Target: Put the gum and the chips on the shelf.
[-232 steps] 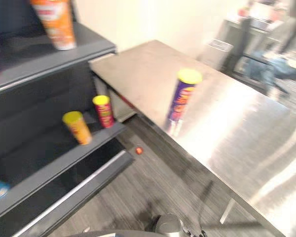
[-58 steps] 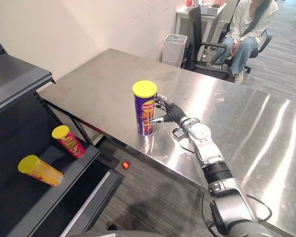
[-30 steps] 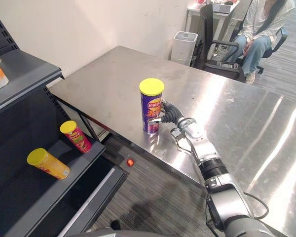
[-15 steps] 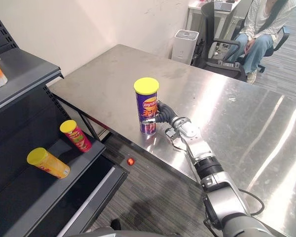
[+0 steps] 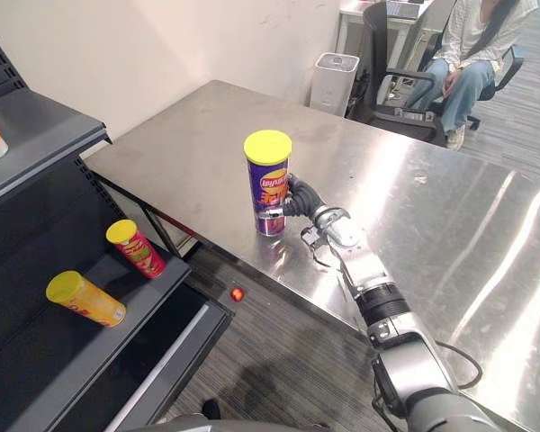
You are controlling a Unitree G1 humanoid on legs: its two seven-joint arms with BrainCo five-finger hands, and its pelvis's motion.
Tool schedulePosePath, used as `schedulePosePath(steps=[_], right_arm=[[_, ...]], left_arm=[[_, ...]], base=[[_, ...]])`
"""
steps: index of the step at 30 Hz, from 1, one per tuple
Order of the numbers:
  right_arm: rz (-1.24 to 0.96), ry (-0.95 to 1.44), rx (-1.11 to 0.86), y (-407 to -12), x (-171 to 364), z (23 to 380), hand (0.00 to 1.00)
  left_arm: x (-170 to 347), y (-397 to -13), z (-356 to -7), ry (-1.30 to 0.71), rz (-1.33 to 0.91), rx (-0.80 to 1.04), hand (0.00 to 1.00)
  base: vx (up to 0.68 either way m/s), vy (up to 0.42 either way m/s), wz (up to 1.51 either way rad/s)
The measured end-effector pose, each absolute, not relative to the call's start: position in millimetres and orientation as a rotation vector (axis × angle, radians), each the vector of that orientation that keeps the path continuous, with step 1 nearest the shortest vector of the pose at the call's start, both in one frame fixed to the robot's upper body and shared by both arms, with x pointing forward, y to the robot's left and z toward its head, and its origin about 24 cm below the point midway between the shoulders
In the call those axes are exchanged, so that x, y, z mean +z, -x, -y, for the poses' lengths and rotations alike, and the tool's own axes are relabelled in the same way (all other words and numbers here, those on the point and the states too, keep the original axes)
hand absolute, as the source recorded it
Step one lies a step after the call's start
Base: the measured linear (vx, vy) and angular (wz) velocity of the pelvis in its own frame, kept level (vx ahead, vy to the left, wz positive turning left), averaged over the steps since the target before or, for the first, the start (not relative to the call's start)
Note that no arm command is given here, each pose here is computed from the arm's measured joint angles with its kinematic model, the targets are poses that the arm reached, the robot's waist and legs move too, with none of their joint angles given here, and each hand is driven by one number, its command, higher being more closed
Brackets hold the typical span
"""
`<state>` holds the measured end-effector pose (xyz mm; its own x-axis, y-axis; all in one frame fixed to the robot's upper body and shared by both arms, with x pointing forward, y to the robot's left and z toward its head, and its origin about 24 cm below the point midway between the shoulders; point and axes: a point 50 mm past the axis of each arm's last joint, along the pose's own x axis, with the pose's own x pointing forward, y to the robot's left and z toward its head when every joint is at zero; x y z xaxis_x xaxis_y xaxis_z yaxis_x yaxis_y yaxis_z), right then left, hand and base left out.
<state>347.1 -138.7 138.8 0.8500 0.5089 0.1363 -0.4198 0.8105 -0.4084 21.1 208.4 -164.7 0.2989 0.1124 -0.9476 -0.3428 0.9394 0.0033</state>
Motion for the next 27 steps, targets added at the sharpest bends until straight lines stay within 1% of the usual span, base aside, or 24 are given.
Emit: schedulePosePath(steps=[6, 10, 15, 21, 27], right_arm=[[0.392, 0.339, 0.468, -339.9, 174.3, 145.5, 1.0], [0.481, 0.358, 0.488, -329.0, 195.2, 145.7, 1.0], [0.537, 0.317, 0.458, -317.1, 206.9, 156.2, 1.0], [0.478, 0.309, 0.43, -305.2, 190.3, 168.3, 1.0], [0.434, 0.274, 0.372, -286.7, 176.0, 189.9, 1.0]], left_arm=[[-164.7, -21.0, -208.7, 0.215, -1.232, 0.307, 0.0], [-164.9, -19.9, -209.2, 0.215, -1.235, 0.311, 0.0], [-165.0, -18.6, -210.3, 0.211, -1.239, 0.314, 0.0], [-165.4, -13.8, -214.5, 0.201, -1.254, 0.326, 0.0], [-165.3, -11.1, -217.2, 0.194, -1.261, 0.335, 0.0]], base=[[0.0, 0.004, -0.07], [-0.01, 0.007, -0.22], [-0.04, -0.026, -0.14], [-0.02, -0.022, -0.17], [-0.01, -0.003, -0.15]])
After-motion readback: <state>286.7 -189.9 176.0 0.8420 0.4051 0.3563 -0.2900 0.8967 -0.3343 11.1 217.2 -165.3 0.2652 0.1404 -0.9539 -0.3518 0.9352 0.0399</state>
